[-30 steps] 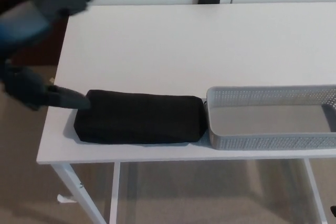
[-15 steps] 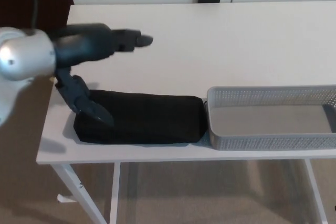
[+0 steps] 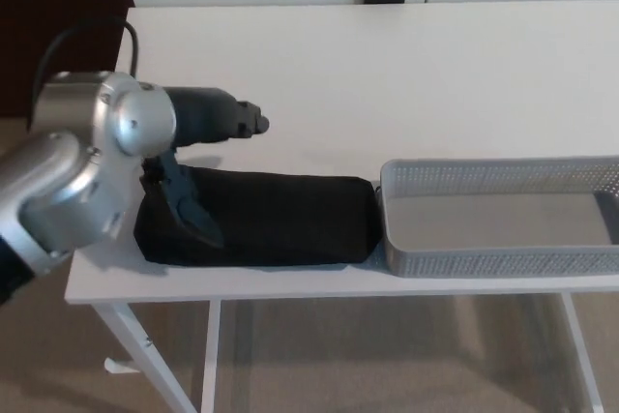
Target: The robot walk towards a table in front and pick up a black pencil case on the left hand side and put the pencil case into a small container on the right hand side
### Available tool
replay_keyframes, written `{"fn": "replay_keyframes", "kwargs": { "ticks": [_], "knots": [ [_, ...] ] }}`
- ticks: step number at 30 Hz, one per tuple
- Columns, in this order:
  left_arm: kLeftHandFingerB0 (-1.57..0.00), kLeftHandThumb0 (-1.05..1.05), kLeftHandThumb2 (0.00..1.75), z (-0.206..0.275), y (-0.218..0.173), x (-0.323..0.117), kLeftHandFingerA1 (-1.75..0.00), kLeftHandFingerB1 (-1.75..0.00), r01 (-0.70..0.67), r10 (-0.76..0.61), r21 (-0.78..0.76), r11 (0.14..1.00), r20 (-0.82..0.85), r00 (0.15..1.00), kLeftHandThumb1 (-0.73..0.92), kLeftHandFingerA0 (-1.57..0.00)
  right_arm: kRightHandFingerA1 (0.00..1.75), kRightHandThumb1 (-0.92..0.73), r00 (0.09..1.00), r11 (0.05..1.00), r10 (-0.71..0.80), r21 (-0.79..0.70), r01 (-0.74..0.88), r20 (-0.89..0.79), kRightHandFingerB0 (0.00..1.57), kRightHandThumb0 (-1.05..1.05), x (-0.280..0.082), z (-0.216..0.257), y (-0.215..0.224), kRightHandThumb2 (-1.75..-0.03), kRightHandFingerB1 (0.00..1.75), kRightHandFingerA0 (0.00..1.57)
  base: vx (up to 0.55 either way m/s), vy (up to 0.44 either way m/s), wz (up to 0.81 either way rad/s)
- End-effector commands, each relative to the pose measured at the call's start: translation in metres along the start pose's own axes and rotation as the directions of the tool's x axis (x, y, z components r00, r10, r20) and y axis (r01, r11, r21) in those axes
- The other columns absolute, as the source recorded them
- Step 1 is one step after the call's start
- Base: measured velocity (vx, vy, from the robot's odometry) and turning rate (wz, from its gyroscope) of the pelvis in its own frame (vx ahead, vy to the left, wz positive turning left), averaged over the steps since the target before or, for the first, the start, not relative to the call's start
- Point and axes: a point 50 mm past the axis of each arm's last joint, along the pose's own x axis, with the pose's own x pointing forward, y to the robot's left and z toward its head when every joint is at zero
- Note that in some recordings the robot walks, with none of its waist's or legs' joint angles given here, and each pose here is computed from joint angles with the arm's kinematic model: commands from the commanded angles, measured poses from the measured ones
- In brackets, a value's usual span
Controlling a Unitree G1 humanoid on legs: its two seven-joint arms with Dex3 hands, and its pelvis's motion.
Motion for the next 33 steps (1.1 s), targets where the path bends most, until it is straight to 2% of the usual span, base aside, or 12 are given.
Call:
{"fn": "replay_keyframes", "kwargs": {
  "ticks": [1,4,5,8,9,11,20,21,25,26,27,33],
  "knots": [
    [0.0,-0.44,0.73,-0.001,-0.003,0.007,-0.06,-0.01,0.013,-0.012,0.011,1.0,-0.073,0.997,0.4,0.0,0.4,-0.56,1.0,1.0,-0.005,0.003,0.005,-0.016,0.44,-0.28,-0.002,-0.001,-0.006,-0.57,0.37,0.58,0.0,0.0,0.0],
    [0.0,-0.47,0.76,0.003,-0.002,0.013,-0.06,-0.04,0.028,-0.027,0.015,0.999,-0.082,0.996,0.38,0.0,0.4,-0.56,1.0,1.0,-0.016,0.003,0.016,-0.022,0.44,-0.28,-0.001,-0.001,-0.006,-0.57,0.37,0.59,0.0,0.0,0.0],
    [0.0,-0.59,0.52,0.005,-0.004,0.016,0.0,0.0,0.035,-0.035,0.004,0.999,-0.084,0.996,0.27,0.0,0.4,-0.55,0.999,1.0,-0.02,0.012,0.021,-0.027,0.45,-0.27,-0.001,-0.001,-0.006,-0.57,0.37,0.59,0.0,0.0,0.0],
    [0.0,-0.64,0.54,0.007,-0.006,0.021,0.0,0.0,0.058,-0.058,0.001,0.998,-0.097,0.994,0.26,0.0,0.39,-0.56,0.999,1.0,-0.02,-0.001,0.02,-0.027,0.45,-0.28,0.0,0.001,-0.005,-0.57,0.37,0.58,0.0,0.0,0.0],
    [0.0,-0.67,0.54,0.009,-0.008,0.024,0.0,0.0,0.078,-0.077,0.004,0.997,-0.106,0.991,0.26,0.0,0.47,-0.48,0.999,1.0,-0.019,0.001,0.019,-0.03,0.41,-0.36,-0.001,0.0,-0.006,-0.68,0.44,0.53,0.0,0.0,0.0],
    [0.0,-0.67,0.54,0.011,-0.009,0.028,0.0,0.0,0.098,-0.097,0.003,0.995,-0.119,0.988,0.26,0.0,0.47,-0.48,0.999,1.0,-0.018,-0.009,0.018,-0.03,0.41,-0.36,-0.001,0.0,-0.007,-0.68,0.44,0.52,0.0,0.0,0.0],
    [0.0,-0.79,0.58,0.006,-0.019,0.04,0.0,0.0,0.146,-0.133,0.055,0.988,-0.195,0.972,0.28,0.0,0.47,-0.47,0.999,1.0,-0.023,0.001,0.023,-0.032,0.42,-0.35,0.0,0.004,-0.007,-0.67,0.44,0.53,0.0,0.0,0.0],
    [0.0,-0.78,0.58,0.004,-0.02,0.041,0.0,0.0,0.156,-0.142,0.056,0.986,-0.203,0.969,0.28,0.0,0.4,-0.55,0.999,1.0,-0.022,0.001,0.022,-0.029,0.45,-0.28,0.0,0.004,-0.007,-0.57,0.37,0.59,0.0,0.0,0.0],
    [0.0,-0.77,0.57,-0.001,-0.021,0.043,0.0,0.0,0.164,-0.153,0.033,0.986,-0.222,0.963,0.28,0.0,0.39,-0.55,1.0,1.0,-0.015,-0.004,0.015,-0.023,0.44,-0.28,0.0,0.004,-0.008,-0.57,0.36,0.57,0.0,0.0,0.0],
    [0.0,-0.76,0.57,-0.002,-0.02,0.04,0.0,0.0,0.149,-0.133,0.051,0.987,-0.238,0.962,0.29,0.0,0.47,-0.48,1.0,1.0,-0.015,-0.008,0.015,-0.021,0.4,-0.35,0.001,0.004,-0.008,-0.67,0.44,0.51,0.0,0.0,0.0],
    [0.0,-0.75,0.57,-0.003,-0.019,0.04,0.0,0.0,0.144,-0.127,0.052,0.988,-0.248,0.96,0.3,0.0,0.39,-0.55,1.0,1.0,-0.016,-0.003,0.016,-0.022,0.43,-0.27,0.001,0.005,-0.008,-0.57,0.36,0.56,0.0,0.0,0.0],
    [0.0,-0.74,0.56,-0.004,-0.021,0.039,0.0,0.0,0.128,-0.1,0.086,0.988,-0.272,0.957,0.32,0.0,0.39,-0.54,0.999,1.0,-0.023,-0.005,0.022,-0.03,0.44,-0.28,0.0,0.005,-0.007,-0.57,0.36,0.57,0.0,0.0,0.0]
  ]
}}
